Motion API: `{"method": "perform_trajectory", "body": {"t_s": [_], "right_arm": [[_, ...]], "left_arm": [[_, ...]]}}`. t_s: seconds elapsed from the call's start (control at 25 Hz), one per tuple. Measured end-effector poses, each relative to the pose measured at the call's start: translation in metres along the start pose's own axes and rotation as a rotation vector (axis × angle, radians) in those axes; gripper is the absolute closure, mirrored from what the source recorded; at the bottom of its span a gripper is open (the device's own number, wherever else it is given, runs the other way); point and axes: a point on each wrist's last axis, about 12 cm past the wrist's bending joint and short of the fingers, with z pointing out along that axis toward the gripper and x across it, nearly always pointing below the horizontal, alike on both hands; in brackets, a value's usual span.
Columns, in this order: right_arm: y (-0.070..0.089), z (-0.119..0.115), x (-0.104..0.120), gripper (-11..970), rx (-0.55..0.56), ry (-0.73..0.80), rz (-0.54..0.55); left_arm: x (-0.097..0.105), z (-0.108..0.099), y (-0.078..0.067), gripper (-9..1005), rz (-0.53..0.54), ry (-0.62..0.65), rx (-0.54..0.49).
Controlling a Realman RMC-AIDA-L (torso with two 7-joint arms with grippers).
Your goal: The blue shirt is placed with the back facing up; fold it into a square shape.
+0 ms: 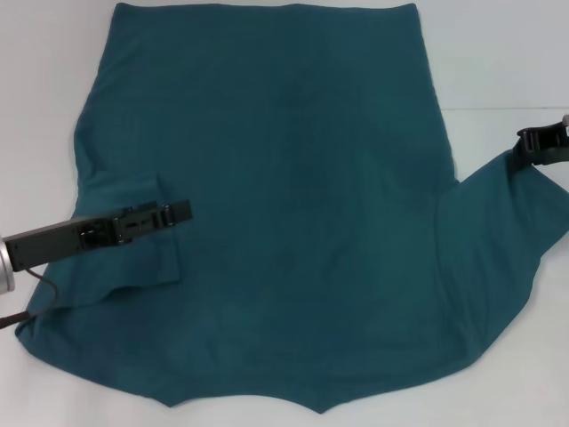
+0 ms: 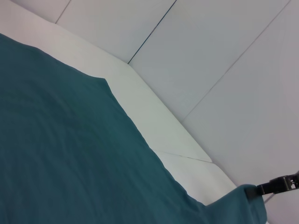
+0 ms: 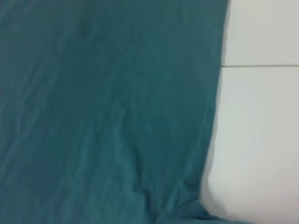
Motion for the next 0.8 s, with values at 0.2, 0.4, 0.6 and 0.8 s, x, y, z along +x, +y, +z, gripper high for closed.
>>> {"method": "perform_trajectory", "body": {"t_s": [0.2,0.4,0.6,0.8], "right_arm": [[0.010,0.004,-0.002,882,-0.019,0.013,-0.018],[0.026,0.014,0.000,878,-0.048,0.071,-0.052],[0.051,0.022,-0.002,874,-0.083,0.092,-0.107],[0.074,0.025,-0.009,869,-0.111,0.099,-0.159]], "left_arm": [[0.000,-0.001,0.001,88,-0.004,-0.002,-0.005],[-0.001,-0.001,0.002,88,-0.005,-0.007,-0.021],[-0.003,0.000,0.004,89,-0.002,-0.012,-0.033],[-0.003,0.000,0.005,89,-0.002,-0.015,-0.042]]}}
